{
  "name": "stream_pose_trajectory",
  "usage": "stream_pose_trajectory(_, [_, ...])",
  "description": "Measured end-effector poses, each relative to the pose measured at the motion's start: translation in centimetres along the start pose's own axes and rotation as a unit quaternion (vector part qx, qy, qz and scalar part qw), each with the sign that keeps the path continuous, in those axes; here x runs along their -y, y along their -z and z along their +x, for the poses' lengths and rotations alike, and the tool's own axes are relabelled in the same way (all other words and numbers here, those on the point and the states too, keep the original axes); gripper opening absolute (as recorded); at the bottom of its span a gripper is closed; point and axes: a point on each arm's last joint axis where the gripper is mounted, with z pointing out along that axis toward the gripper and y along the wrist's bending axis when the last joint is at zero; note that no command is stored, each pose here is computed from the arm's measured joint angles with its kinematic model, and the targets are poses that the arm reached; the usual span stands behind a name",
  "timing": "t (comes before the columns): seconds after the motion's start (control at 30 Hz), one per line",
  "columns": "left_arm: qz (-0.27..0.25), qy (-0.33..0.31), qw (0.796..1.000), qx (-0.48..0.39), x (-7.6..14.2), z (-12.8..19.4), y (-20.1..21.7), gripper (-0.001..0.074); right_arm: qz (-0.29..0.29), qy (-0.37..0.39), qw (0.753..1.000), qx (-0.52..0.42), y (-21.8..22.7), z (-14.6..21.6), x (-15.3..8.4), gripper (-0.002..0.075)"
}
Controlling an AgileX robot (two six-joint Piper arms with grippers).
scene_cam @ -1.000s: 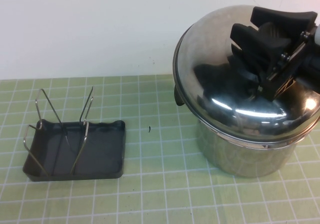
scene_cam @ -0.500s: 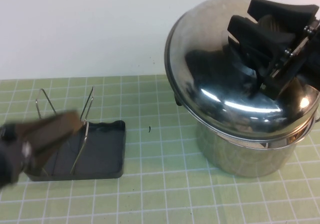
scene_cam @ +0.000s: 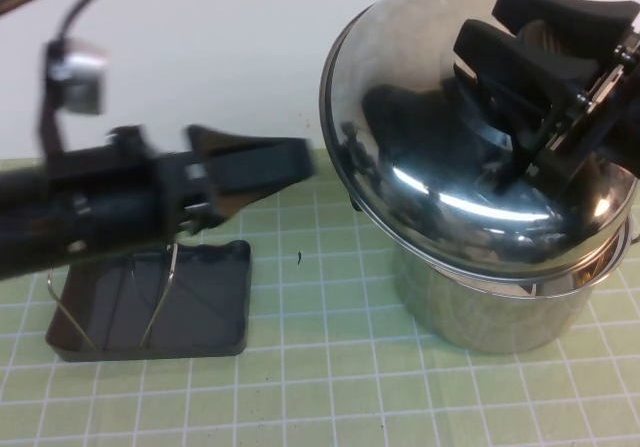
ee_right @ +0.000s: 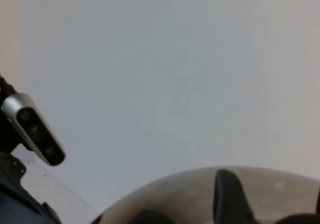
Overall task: Put pot lid on rack
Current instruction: Hand over the pot lid, then place the pot lid on the pot rack
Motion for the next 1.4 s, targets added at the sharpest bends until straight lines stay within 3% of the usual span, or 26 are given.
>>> stream_pose_trajectory(0.4, [0.071, -0.056, 0.995, -0.048, 2.7, -2.2, -7.7, 0.0514, -0.001, 0.008, 1.000, -0.012, 0.0, 0.3, 0.0, 0.0335])
stream_pose_trajectory(0.5, [0.079, -0.060, 0.994, -0.049, 3.0, -2.7, -8.4, 0.0456, 0.004, 0.006, 1.000, -0.013, 0.1, 0.3, 0.1, 0.0335])
stream_pose_trajectory(0.6, [0.092, -0.049, 0.993, -0.050, 3.4, -2.9, -8.6, 0.0351, 0.005, 0.003, 1.000, -0.008, 0.1, 0.2, 0.2, 0.0336])
stream_pose_trajectory(0.67, [0.096, -0.044, 0.993, -0.048, 3.6, -3.0, -8.6, 0.0332, 0.005, 0.003, 1.000, -0.004, 0.1, 0.0, 0.2, 0.0336])
stream_pose_trajectory(0.9, [0.098, -0.039, 0.993, -0.048, 3.7, -3.0, -8.6, 0.0315, 0.006, 0.001, 1.000, -0.003, 0.1, 0.0, 0.2, 0.0342])
stream_pose_trajectory(1.03, [0.093, -0.067, 0.992, -0.054, 3.6, -2.9, -8.6, 0.0118, 0.003, 0.007, 1.000, -0.013, 0.1, 0.2, 0.2, 0.0465])
stream_pose_trajectory(1.23, [0.065, -0.090, 0.993, -0.048, 2.5, -3.2, -8.7, 0.0109, -0.017, 0.005, 1.000, -0.001, 0.0, 0.0, -0.3, 0.0523])
stream_pose_trajectory(1.4, [0.029, -0.127, 0.992, 0.003, 3.1, -5.0, -6.4, 0.0109, -0.020, 0.016, 1.000, 0.011, 0.5, -1.1, -0.5, 0.0527])
